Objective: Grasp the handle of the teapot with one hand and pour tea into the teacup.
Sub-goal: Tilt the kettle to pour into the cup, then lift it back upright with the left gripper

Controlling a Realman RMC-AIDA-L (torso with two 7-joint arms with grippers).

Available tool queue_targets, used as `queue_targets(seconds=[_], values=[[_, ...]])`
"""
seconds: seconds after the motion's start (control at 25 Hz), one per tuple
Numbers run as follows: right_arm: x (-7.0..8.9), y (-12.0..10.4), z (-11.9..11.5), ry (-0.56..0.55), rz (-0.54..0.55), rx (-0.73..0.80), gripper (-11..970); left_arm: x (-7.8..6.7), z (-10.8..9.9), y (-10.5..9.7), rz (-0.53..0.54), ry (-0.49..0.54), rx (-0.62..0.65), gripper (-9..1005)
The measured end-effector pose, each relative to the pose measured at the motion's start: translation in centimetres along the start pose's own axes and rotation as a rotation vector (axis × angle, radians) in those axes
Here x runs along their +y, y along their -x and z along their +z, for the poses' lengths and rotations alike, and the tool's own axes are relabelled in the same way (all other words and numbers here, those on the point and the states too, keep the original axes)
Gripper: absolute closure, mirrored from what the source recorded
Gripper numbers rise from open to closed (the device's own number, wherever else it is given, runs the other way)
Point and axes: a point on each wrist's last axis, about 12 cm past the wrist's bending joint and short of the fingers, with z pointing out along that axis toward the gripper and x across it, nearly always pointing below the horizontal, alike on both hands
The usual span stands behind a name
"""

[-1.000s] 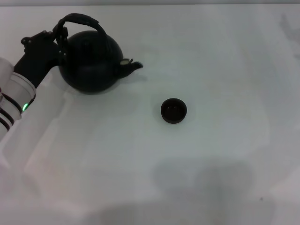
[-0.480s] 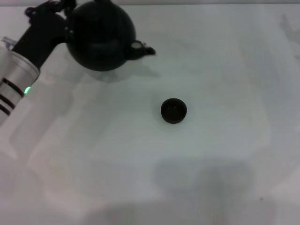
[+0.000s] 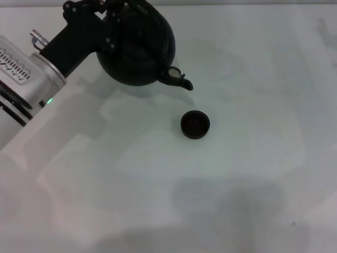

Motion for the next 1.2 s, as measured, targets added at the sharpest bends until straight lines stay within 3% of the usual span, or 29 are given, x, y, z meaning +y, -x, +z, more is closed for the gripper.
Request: queue_targets(seconds=[0.32,1.2], values=[[0.4,-0.2,0.1,0.005,0.008,0.005,118,-0.8,0.7,0.3,0.148,-0.060,-0.014,905],[0.9,0.0,0.5,0.024,0.012,0.000,119,-1.2,1.4,0.3,0.237,-0.138,-0.007,906]])
